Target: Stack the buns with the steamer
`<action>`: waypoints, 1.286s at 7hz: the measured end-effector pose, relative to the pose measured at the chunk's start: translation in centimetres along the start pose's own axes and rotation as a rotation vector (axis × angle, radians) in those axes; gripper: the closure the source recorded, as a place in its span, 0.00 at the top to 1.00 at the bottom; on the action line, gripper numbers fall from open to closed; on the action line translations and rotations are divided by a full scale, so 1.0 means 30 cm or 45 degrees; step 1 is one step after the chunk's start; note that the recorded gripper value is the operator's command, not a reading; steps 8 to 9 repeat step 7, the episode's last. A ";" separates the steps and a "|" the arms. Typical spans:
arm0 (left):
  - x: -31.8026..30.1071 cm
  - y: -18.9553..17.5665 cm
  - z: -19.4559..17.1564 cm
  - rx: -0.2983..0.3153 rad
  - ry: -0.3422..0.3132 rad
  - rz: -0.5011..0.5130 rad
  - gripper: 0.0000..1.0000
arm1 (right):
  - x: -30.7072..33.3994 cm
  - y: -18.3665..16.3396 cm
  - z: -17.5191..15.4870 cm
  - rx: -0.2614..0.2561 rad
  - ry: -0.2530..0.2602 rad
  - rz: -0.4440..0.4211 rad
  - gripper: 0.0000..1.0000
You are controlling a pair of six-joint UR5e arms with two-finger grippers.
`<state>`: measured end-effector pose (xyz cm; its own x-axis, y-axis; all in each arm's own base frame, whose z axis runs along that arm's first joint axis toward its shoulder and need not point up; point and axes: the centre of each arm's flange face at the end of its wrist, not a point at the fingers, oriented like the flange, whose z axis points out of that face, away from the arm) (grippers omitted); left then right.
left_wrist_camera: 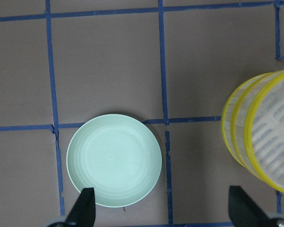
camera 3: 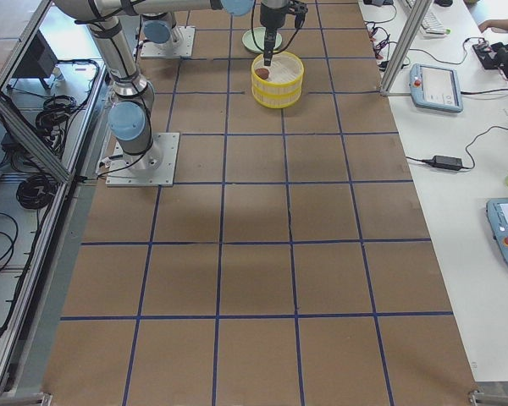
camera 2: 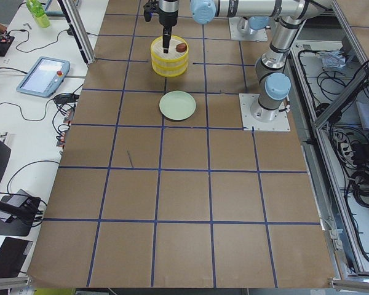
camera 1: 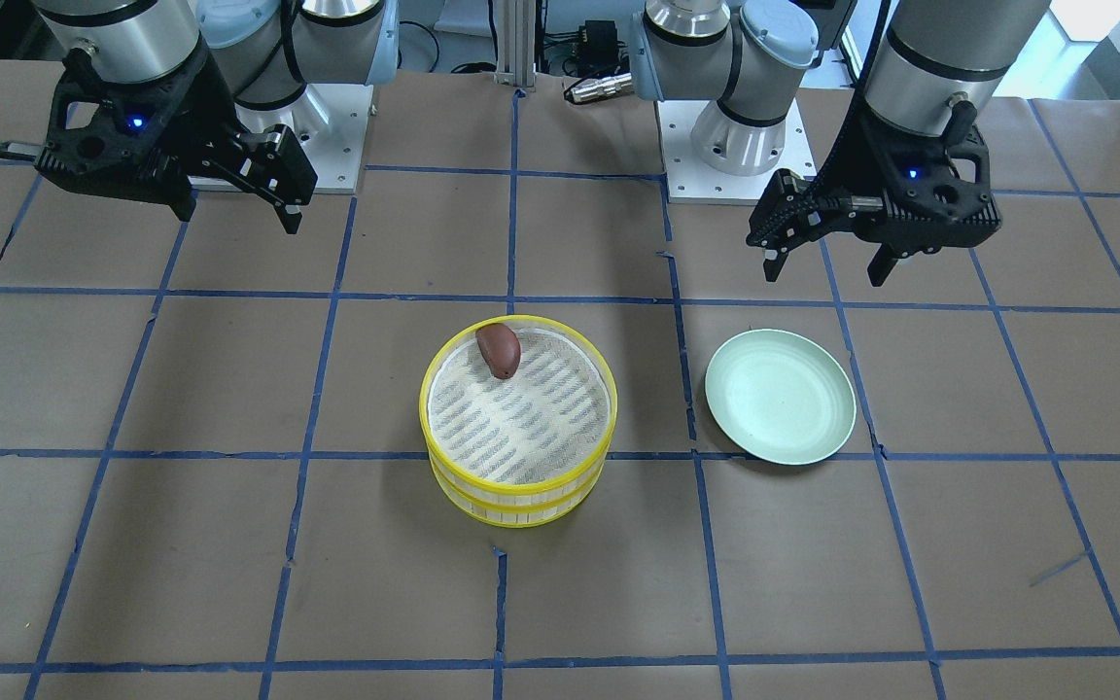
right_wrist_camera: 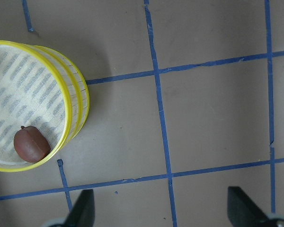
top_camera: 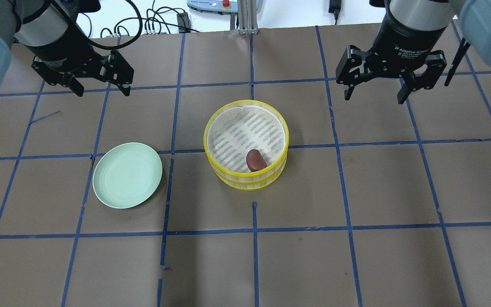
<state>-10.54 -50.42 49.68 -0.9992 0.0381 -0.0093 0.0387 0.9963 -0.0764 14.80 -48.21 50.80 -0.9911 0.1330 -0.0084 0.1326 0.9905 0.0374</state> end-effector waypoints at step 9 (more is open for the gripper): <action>0.010 0.043 0.024 -0.062 0.002 0.009 1.00 | -0.002 -0.001 0.000 0.004 -0.002 -0.005 1.00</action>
